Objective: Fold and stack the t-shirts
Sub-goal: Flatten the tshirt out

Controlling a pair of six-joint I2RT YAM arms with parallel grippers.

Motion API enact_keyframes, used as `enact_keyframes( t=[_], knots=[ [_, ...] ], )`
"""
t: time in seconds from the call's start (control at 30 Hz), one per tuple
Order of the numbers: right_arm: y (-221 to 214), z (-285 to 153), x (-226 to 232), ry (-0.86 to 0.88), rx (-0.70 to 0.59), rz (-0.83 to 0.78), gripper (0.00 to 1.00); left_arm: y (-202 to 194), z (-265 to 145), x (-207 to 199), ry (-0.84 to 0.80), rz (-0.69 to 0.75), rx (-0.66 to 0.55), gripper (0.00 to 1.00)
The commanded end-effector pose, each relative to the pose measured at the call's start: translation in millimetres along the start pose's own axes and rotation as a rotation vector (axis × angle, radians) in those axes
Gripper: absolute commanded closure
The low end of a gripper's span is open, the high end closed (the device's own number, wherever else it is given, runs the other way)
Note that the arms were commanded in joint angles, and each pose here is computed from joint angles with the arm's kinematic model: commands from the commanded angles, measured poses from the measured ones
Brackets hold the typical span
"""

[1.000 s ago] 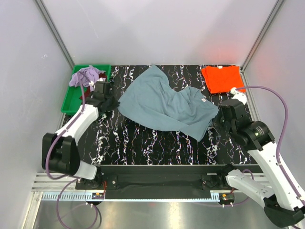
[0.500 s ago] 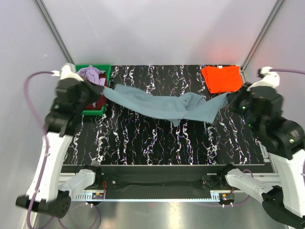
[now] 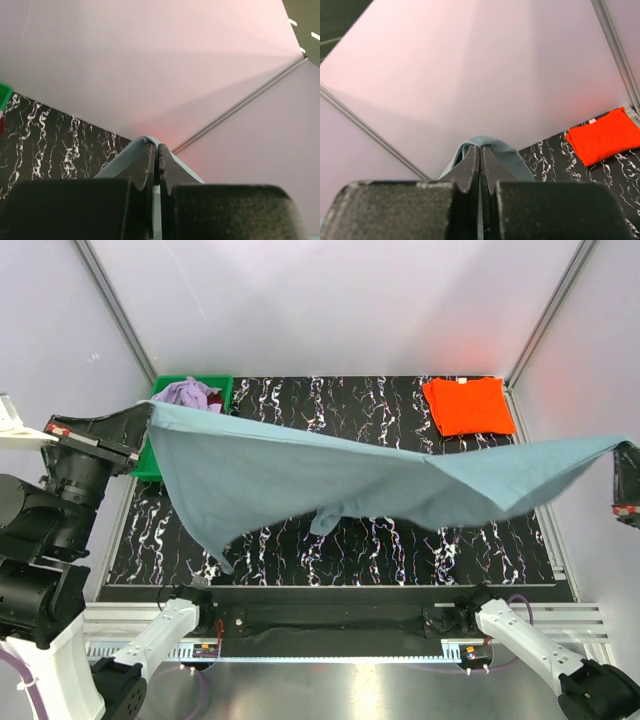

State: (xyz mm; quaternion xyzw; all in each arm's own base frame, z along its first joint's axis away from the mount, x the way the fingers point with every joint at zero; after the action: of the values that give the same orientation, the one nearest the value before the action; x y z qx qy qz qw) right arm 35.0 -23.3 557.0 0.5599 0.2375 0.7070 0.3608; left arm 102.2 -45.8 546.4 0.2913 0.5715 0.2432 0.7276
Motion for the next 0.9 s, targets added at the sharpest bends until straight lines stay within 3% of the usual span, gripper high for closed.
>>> enact_keyframes(
  t=[0.0,0.2,0.33,0.37,0.43,0.5,0.63,0.7,0.87],
  knots=[
    [-7.5,19.8,5.2,-0.037,0.016,-0.045,1.0,-8.4,9.5,2.7,0.014,-0.013,0.055,1.0],
    [-55.1,83.9,10.0,-0.172,0.135,-0.223,1.0,-34.7,62.6,24.8,0.086,-0.006,0.129,1.0],
    [-87.5,149.8,19.3,-0.245,0.076,-0.327,1.0,-47.1,129.7,37.0,0.131,-0.006,0.135,1.0],
    [-81.0,165.8,28.9,-0.23,-0.008,-0.332,1.0,-48.2,144.6,37.7,0.127,-0.004,0.129,1.0],
    [-102.0,201.8,34.4,-0.251,-0.051,-0.363,1.0,-48.5,189.0,43.6,0.132,-0.038,0.095,1.0],
    [-104.8,241.5,47.5,-0.261,-0.154,-0.355,1.0,-44.4,220.6,45.1,0.101,-0.134,0.065,1.0],
    [-94.3,300.6,71.5,-0.192,-0.209,-0.343,1.0,-20.2,282.4,30.4,-0.047,-0.248,0.095,1.0],
    [-74.2,320.7,87.9,-0.141,-0.28,-0.308,1.0,-6.5,292.9,16.5,-0.109,-0.276,0.076,1.0],
    [-28.2,310.3,93.0,-0.05,-0.411,-0.201,1.0,25.5,295.8,-7.3,-0.248,-0.305,-0.014,1.0]
  ],
)
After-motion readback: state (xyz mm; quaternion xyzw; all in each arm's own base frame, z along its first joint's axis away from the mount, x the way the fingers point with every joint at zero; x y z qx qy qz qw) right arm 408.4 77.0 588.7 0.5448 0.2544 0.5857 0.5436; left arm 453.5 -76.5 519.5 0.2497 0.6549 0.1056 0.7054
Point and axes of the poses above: each gripper's point midway between its finger pads, its own z axis out along the fingers, its own x axis along the line the jaws close on, y = z × x, the point moved 7 cm from there along -z, back along the fingers, and after that the axes turned 2 degrees about z, right-handed, at the moved point
